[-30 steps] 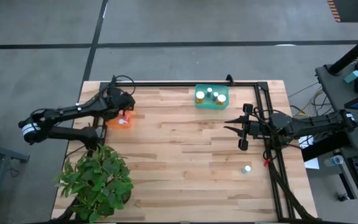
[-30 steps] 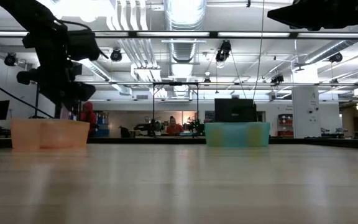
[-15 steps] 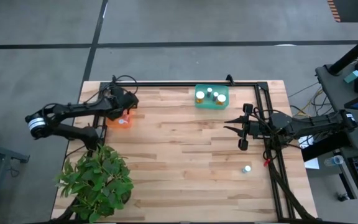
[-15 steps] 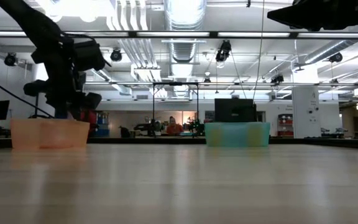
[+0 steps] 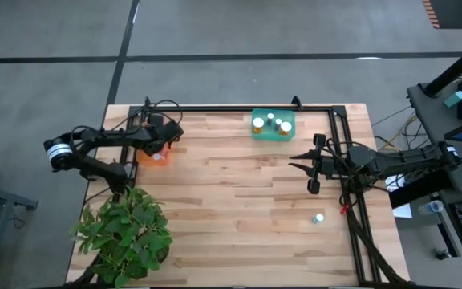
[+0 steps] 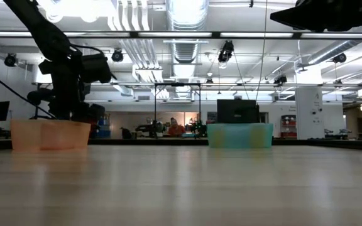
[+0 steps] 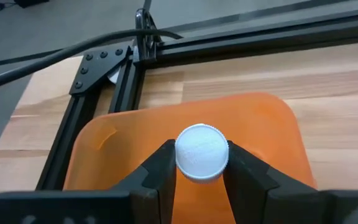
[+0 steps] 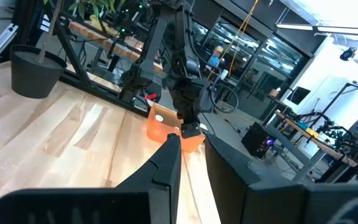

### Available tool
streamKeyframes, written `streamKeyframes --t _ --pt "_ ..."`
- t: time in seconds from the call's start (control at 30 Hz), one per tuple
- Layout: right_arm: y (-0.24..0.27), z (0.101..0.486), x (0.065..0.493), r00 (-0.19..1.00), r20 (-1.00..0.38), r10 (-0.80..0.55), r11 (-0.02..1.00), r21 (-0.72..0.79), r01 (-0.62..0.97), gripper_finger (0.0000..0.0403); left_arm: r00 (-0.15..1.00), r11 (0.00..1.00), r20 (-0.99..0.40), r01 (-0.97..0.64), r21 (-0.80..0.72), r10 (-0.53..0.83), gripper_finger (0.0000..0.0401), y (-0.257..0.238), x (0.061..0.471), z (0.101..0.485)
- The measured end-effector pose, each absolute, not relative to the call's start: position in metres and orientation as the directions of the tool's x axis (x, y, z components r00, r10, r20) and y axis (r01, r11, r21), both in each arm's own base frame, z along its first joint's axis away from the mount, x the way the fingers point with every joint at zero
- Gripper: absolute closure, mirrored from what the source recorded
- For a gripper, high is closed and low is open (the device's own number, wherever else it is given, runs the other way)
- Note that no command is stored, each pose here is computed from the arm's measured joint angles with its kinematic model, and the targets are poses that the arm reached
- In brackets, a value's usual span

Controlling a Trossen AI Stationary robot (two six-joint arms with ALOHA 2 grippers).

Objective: Pick and place medicine bottles into bin by pill shape (circle, oval)
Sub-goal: Put the pink tablet bottle into the orange bin

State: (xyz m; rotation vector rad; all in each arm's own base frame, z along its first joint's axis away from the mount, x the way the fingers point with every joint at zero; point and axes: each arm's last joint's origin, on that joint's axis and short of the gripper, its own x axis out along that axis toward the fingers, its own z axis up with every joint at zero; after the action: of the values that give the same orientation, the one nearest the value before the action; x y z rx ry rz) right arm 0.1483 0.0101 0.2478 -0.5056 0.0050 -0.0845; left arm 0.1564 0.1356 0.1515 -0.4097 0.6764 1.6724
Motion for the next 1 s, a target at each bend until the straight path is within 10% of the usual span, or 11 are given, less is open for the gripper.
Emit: streamKeyframes --t 1.0 --pt "0.0101 0.2474 0.1483 0.997 0.013 -0.082 0.871 -0.485 0.078 0.0339 -0.210 -0.144 -0.607 -0.977 0.157 0.766 0.0250 0.1372 0.1564 0.1511"
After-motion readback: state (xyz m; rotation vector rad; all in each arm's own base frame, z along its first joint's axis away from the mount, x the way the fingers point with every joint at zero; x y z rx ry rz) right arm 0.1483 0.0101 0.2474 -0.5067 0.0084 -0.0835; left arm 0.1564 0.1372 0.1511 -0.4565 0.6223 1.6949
